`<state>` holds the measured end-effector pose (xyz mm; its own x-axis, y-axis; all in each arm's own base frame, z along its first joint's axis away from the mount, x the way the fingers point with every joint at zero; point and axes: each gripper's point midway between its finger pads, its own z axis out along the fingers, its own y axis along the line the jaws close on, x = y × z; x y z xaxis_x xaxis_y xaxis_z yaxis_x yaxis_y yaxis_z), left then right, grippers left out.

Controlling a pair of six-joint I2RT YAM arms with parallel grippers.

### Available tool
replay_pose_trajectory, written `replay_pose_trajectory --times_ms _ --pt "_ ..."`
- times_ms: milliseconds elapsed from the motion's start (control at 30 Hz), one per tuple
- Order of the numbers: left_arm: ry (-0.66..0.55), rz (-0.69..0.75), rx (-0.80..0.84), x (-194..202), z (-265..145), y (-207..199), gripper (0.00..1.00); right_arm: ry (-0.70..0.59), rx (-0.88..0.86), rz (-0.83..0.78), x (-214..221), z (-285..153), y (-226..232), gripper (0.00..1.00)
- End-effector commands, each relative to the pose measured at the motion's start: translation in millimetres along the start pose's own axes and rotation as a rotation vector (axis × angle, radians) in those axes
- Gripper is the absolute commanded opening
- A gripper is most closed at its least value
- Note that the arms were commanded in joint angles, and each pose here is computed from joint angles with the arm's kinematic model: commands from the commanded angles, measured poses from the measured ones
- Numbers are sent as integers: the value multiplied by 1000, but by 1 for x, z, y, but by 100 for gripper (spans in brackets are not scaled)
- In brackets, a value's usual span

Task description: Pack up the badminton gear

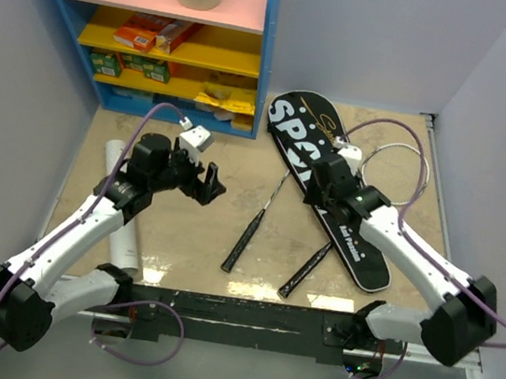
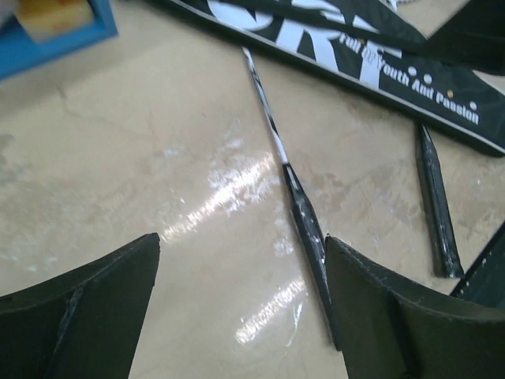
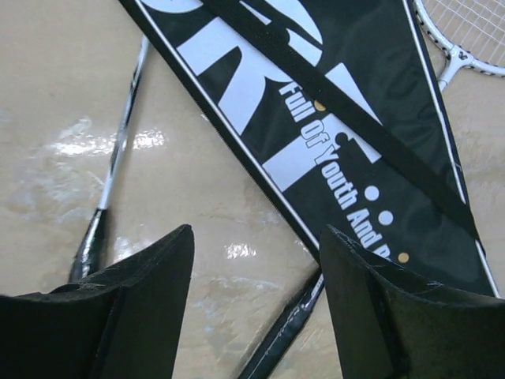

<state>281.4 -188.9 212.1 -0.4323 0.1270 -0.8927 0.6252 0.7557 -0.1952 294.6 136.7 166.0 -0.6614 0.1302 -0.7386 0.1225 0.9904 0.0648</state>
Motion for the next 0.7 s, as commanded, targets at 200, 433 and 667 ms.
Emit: replay_pose_trajectory --times_ms 200,433,667 --pt "-48 -46 84 26 -8 -19 89 88 197 -301 17 61 -6 64" --pt "-63 -66 164 26 -12 -34 89 103 313 -371 32 89 -17 64" --pt "-82 -50 153 24 -18 -35 89 97 426 -497 56 98 -2 63"
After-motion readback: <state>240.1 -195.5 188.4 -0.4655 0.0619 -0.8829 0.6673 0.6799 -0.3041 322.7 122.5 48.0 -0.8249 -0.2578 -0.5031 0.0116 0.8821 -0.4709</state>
